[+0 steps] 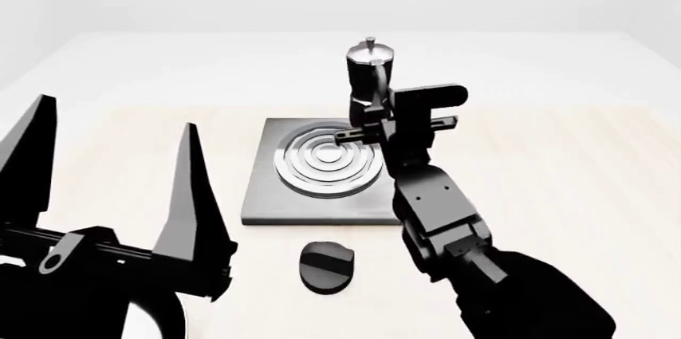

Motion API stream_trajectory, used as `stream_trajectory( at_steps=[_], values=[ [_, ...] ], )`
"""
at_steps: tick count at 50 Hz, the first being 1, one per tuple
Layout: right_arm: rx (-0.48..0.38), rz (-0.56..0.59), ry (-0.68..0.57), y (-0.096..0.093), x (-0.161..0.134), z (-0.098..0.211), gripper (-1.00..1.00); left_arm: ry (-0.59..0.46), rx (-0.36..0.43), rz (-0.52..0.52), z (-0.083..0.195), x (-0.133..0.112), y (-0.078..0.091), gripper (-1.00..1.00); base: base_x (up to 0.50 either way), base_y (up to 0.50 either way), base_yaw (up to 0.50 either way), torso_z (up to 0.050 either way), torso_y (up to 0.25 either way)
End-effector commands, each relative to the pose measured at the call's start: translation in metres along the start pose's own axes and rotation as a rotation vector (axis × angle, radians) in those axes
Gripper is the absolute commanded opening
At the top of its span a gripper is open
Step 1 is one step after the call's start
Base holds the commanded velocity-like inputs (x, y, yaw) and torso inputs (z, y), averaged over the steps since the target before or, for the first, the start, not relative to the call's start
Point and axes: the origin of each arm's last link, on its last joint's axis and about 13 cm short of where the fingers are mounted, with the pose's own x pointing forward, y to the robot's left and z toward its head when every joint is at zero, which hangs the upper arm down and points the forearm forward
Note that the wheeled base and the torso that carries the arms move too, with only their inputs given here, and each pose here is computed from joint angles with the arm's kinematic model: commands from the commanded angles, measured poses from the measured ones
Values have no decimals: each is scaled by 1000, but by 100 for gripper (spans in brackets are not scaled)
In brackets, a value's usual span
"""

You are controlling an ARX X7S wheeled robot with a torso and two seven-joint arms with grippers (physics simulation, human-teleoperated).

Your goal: Turn on the stove and put the moka pot on it.

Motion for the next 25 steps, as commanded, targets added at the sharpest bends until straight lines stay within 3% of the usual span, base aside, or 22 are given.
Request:
stream_trajectory(
  at_steps=[1, 25],
  values=[
    [-25, 95, -18, 19, -4, -1, -100, 21, 10, 11, -2, 0, 0, 100, 0, 0, 0, 0, 0],
    [30, 184, -40, 35, -13, -5, -100, 27, 6, 14, -2, -2, 1, 100, 0, 0, 0, 0, 1]
  ],
)
